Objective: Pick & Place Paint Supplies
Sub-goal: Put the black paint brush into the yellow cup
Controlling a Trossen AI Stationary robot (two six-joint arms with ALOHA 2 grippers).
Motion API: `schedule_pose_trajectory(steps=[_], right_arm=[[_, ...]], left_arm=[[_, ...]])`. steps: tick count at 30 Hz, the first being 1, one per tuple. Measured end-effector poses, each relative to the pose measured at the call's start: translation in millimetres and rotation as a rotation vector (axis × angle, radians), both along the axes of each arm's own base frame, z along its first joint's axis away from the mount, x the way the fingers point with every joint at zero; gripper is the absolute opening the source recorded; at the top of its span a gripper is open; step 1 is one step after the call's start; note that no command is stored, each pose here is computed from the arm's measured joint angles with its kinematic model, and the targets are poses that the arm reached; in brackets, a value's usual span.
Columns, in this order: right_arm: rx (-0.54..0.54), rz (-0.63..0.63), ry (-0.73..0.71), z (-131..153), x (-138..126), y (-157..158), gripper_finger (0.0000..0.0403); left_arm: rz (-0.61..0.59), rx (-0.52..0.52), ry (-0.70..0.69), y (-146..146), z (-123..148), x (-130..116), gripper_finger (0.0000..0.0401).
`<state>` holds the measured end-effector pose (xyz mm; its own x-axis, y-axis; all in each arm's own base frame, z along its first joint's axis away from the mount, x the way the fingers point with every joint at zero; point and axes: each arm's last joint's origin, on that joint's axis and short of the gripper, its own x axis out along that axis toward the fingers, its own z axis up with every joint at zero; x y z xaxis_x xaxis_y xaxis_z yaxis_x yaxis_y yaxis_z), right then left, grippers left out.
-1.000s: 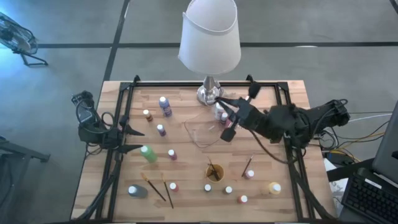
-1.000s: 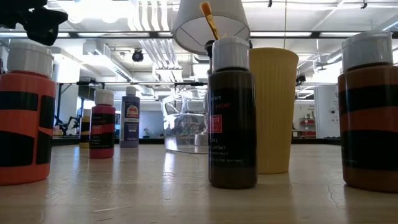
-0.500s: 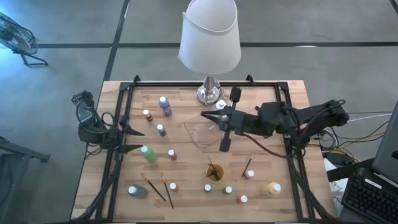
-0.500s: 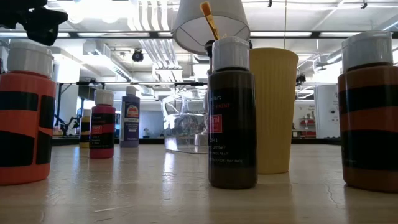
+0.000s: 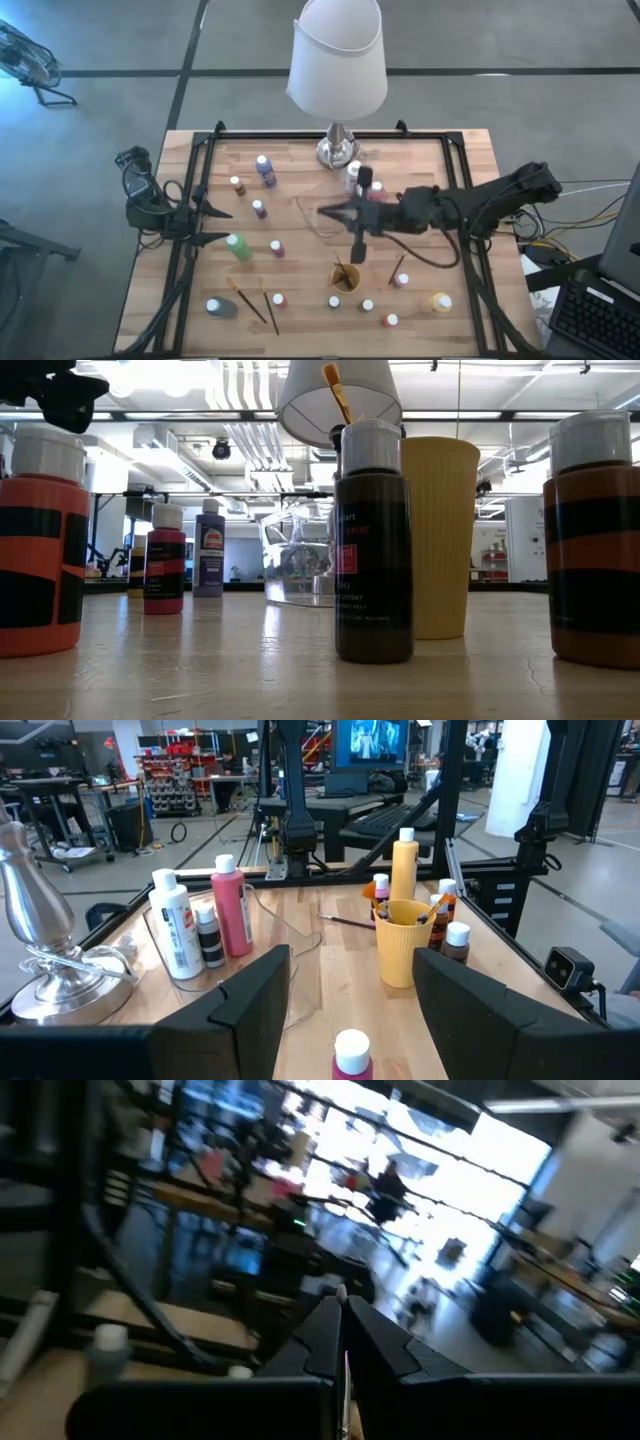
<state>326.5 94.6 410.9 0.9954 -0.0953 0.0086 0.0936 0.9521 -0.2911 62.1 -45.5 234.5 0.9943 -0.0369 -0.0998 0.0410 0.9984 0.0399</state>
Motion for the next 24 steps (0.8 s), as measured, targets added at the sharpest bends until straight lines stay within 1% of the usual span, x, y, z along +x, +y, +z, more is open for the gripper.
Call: schedule_pose_trajectory(steps=[4, 9, 13, 18, 24], right_arm=[[-0.007, 0.108, -0.063, -15, -3, 13, 0.0008], [-0.007, 0.164, -0.124, -33, -17, 28, 0.0008], [0.000, 0.215, -0.199, -51, -30, 41, 0.0008], [0.028, 0.240, -0.284, -77, -42, 45, 0.0008], [0.116, 0.256, -0.350, -103, -53, 40, 0.0008]], left_arm=[[0.000, 0.000, 0.000, 0, 0, 0, 0.0218], [0.000, 0.000, 0.000, 0, 0, 0, 0.0218], [0.000, -0.001, 0.000, 0, 0, 0, 0.0218], [0.000, 0.001, 0.000, 0, 0, 0, 0.0218], [0.000, 0.001, 0.000, 0, 0, 0, 0.0218]])
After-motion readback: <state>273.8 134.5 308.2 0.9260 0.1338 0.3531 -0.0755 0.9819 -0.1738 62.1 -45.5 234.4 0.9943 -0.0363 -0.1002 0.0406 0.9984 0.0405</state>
